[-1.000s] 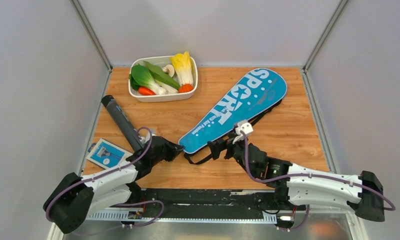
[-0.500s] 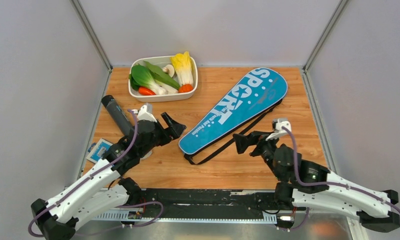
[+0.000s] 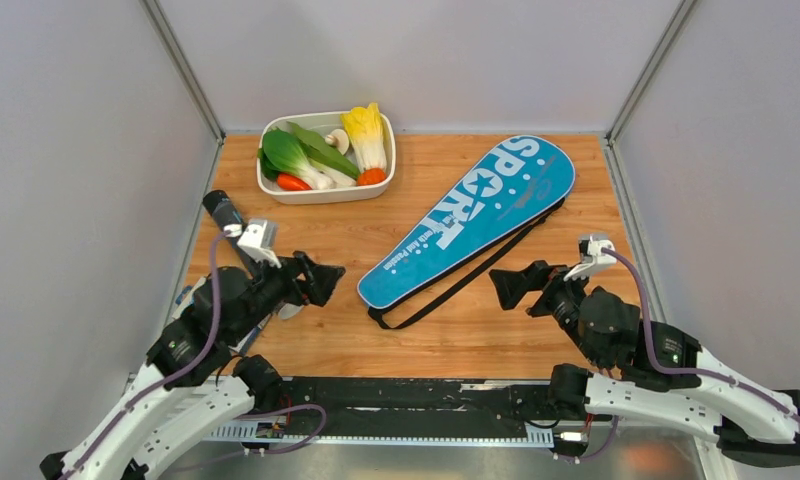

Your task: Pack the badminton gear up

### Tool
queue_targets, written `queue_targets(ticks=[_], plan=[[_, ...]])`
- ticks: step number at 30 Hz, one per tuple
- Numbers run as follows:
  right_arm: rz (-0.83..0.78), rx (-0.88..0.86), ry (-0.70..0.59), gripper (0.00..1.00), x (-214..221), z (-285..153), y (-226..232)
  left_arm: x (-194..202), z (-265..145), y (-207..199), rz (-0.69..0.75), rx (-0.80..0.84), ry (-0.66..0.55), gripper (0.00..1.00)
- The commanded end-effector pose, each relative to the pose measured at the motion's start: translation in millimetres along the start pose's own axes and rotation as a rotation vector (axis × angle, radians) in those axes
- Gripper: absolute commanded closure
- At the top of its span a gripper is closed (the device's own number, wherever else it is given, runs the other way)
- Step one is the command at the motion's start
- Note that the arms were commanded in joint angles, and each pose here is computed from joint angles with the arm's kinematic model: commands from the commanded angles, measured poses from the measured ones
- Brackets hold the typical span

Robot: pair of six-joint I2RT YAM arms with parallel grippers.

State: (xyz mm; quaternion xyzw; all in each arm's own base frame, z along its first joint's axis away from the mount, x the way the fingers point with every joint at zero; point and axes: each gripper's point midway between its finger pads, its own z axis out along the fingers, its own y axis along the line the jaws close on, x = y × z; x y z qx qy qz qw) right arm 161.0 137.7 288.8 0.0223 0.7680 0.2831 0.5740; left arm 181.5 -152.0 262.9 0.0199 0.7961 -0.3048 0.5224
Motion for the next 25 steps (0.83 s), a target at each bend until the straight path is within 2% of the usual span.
queue_targets(ticks=[1, 9, 17, 25], plan=[[0.082, 0.017, 0.007, 0.00, -1, -10, -11, -36, -35, -20, 0.170, 0.141, -0.141, 0.00], [0.137, 0.026, -0.072, 0.00, -18, -22, -27, -38, -58, -5, 0.193, 0.137, -0.245, 0.01], [0.127, 0.010, -0.103, 0.00, -33, -30, -28, -36, -58, 3, 0.222, 0.114, -0.269, 0.01], [0.098, 0.038, -0.087, 0.00, -25, -23, -28, -35, -56, 3, 0.225, 0.118, -0.280, 0.01]])
